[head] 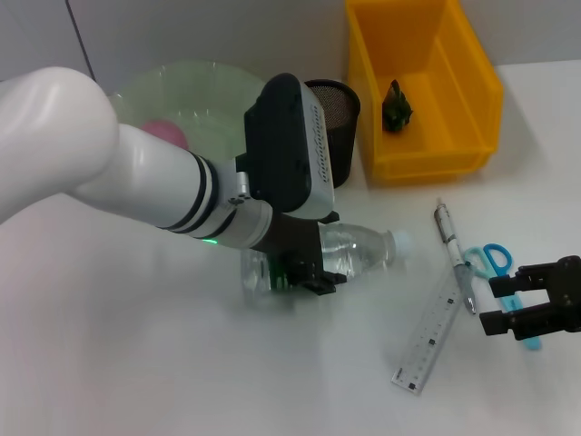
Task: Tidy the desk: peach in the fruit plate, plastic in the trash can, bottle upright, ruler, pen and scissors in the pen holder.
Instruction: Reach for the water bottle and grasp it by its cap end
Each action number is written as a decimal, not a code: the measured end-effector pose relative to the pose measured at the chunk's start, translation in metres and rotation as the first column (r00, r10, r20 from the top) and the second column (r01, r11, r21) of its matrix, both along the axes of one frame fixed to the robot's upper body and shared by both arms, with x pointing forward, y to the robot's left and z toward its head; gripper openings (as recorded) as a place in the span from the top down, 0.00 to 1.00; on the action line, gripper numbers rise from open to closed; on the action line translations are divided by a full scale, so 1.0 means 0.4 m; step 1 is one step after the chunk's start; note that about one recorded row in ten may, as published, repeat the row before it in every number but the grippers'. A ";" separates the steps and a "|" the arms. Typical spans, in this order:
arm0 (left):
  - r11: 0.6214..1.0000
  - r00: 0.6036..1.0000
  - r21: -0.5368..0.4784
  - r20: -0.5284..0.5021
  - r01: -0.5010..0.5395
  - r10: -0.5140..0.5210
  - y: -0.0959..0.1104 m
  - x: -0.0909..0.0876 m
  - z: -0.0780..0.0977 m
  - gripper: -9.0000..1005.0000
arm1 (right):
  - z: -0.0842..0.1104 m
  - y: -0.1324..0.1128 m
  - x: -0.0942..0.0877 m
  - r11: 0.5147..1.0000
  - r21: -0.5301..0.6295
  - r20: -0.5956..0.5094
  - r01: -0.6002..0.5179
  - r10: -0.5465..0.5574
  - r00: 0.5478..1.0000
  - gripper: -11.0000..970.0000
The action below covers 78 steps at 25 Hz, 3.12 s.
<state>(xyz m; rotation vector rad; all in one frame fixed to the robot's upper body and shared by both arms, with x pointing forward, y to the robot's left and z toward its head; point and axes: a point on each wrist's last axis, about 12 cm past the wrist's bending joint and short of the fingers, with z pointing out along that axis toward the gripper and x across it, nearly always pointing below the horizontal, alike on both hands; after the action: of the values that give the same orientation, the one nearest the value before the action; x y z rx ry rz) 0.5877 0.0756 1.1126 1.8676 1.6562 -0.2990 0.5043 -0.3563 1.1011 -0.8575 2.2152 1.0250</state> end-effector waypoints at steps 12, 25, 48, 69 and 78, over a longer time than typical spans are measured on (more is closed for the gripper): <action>1.000 1.000 0.010 0.015 0.007 -0.008 -0.010 -0.002 -0.008 0.20 | 0.001 0.003 0.002 1.000 0.002 0.001 -0.004 0.004 1.000 0.14; 1.000 1.000 0.024 0.016 0.008 -0.008 -0.004 -0.001 -0.012 0.20 | -0.001 0.004 0.003 1.000 0.005 -0.004 -0.003 0.003 1.000 0.14; 0.998 0.998 0.025 -0.023 -0.052 0.053 0.058 0.014 0.000 0.22 | 0.001 0.001 0.005 1.000 0.000 -0.001 0.002 -0.002 1.000 0.14; 0.988 0.984 0.064 -0.104 -0.140 0.147 0.158 0.020 0.011 0.23 | 0.000 0.011 0.015 1.000 0.012 -0.008 -0.005 0.005 1.000 0.14; 0.988 0.982 0.077 -0.126 -0.135 0.144 0.159 0.017 0.018 0.23 | 0.002 0.010 0.016 1.000 0.013 -0.015 0.000 0.000 1.000 0.14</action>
<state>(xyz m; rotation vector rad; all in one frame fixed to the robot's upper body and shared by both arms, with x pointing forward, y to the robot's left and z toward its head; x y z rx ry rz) 0.5946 0.1390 1.1196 1.8028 1.8983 -0.3152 0.5108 -0.3521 1.1017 -0.8470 2.2189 1.0483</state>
